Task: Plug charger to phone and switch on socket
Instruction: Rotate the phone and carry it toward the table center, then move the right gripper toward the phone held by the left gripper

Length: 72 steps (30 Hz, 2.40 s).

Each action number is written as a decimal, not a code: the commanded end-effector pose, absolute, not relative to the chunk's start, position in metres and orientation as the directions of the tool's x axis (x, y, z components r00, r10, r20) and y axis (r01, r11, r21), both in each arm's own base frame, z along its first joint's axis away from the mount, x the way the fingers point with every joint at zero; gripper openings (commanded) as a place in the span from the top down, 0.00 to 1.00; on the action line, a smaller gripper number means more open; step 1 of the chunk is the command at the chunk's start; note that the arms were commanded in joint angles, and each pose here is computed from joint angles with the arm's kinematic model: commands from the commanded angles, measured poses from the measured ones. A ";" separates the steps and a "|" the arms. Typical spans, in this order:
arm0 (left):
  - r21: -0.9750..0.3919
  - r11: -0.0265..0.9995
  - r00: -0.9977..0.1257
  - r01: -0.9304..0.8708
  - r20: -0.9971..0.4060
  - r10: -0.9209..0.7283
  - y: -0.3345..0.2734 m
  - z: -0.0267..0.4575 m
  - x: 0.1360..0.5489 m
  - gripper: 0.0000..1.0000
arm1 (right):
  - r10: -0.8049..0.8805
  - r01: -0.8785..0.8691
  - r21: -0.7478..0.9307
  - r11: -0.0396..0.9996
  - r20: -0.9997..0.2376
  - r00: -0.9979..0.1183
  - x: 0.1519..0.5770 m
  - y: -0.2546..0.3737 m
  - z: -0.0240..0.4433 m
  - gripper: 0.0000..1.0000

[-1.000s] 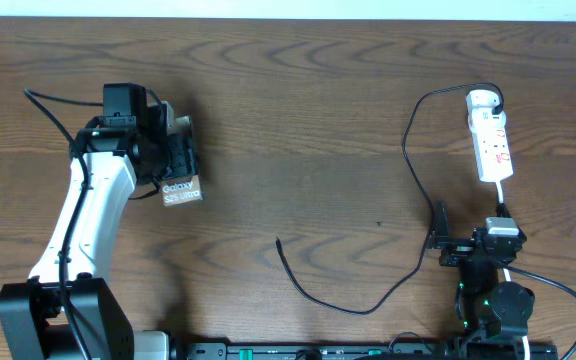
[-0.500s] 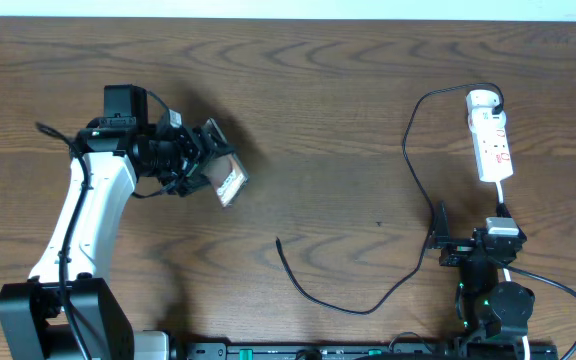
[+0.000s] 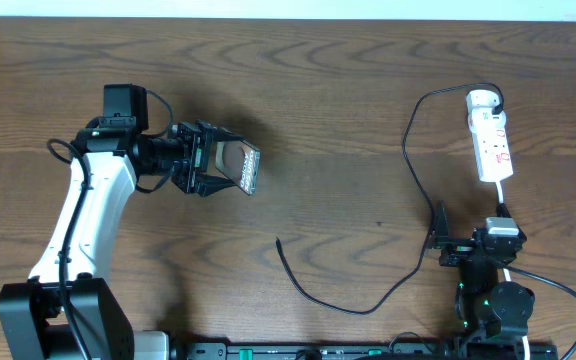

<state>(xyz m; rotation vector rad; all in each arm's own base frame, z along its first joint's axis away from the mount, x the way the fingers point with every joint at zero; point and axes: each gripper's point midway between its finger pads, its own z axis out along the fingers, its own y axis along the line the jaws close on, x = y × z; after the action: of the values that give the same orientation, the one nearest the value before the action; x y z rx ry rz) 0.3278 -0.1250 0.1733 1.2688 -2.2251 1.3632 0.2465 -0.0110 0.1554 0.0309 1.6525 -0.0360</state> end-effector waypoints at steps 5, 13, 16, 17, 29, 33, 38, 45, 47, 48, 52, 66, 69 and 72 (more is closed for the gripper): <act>-0.653 0.154 -0.626 -0.742 0.593 -0.506 -0.130 0.200 0.330 0.93 | -0.012 0.030 -0.014 0.999 -0.996 -0.084 0.246 -0.009 0.155 0.01; -0.659 0.186 -0.636 -0.729 0.550 -0.541 -0.125 0.193 0.332 0.93 | -0.012 0.030 -0.014 0.999 -0.996 -0.083 0.246 -0.009 0.155 0.01; -0.650 0.230 -0.631 -0.724 0.490 -0.602 -0.115 0.181 0.336 0.93 | -0.012 0.030 -0.014 0.999 -0.996 -0.084 0.246 -0.009 0.155 0.01; -0.647 0.244 -0.630 -0.722 0.471 -0.617 -0.112 0.178 0.338 0.93 | -0.012 0.030 -0.014 0.999 -0.996 -0.084 0.246 -0.009 0.155 0.01; -0.614 0.286 -0.598 -0.735 0.391 -0.699 -0.096 0.163 0.344 0.93 | -0.042 0.057 -0.047 0.997 -0.995 -0.085 0.246 -0.014 0.155 0.01; -0.616 0.288 -0.601 -0.733 0.389 -0.698 -0.096 0.163 0.344 0.93 | -0.043 0.057 -0.048 0.997 -0.995 -0.085 0.246 -0.014 0.155 0.01; -0.617 0.291 -0.603 -0.731 0.387 -0.697 -0.096 0.163 0.344 0.93 | -0.043 0.057 -0.048 0.997 -0.995 -0.086 0.246 -0.014 0.155 0.01; -0.617 0.291 -0.604 -0.731 0.387 -0.697 -0.096 0.163 0.344 0.93 | -0.038 0.025 -0.037 0.999 -0.999 0.035 0.247 -0.007 0.184 0.01; -0.617 0.291 -0.604 -0.731 0.387 -0.697 -0.096 0.163 0.344 0.93 | -0.024 -0.070 -0.031 0.997 -0.995 0.097 0.246 0.009 0.199 0.01; -0.617 0.291 -0.603 -0.731 0.387 -0.697 -0.096 0.163 0.344 0.93 | 0.003 -0.117 -0.013 0.993 -0.992 0.130 0.244 0.017 0.207 0.01; -0.620 0.291 -0.605 -0.729 0.384 -0.698 -0.096 0.164 0.345 0.93 | 0.166 -0.197 0.139 0.971 -0.978 0.130 0.241 0.027 0.226 0.01; -0.629 0.294 -0.608 -0.720 0.366 -0.705 -0.095 0.164 0.348 0.93 | 0.111 -0.741 0.423 0.521 -0.895 -0.433 0.294 0.136 0.298 0.01; -0.600 0.302 -0.573 -0.741 0.329 -0.751 -0.085 0.156 0.351 0.93 | 0.069 -0.816 0.506 0.281 -0.858 -0.509 0.300 0.153 0.299 0.01; -0.577 0.299 -0.540 -0.760 0.305 -0.784 -0.077 0.152 0.353 0.93 | 0.088 -0.769 0.592 0.242 -0.802 -0.590 0.333 0.156 0.284 0.23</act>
<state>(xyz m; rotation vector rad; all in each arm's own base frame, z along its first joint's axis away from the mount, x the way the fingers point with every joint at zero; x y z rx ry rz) 0.3439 -0.0870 0.1385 1.4597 -2.5052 1.1078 0.3470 0.1383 0.2839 -0.5488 1.7723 1.1439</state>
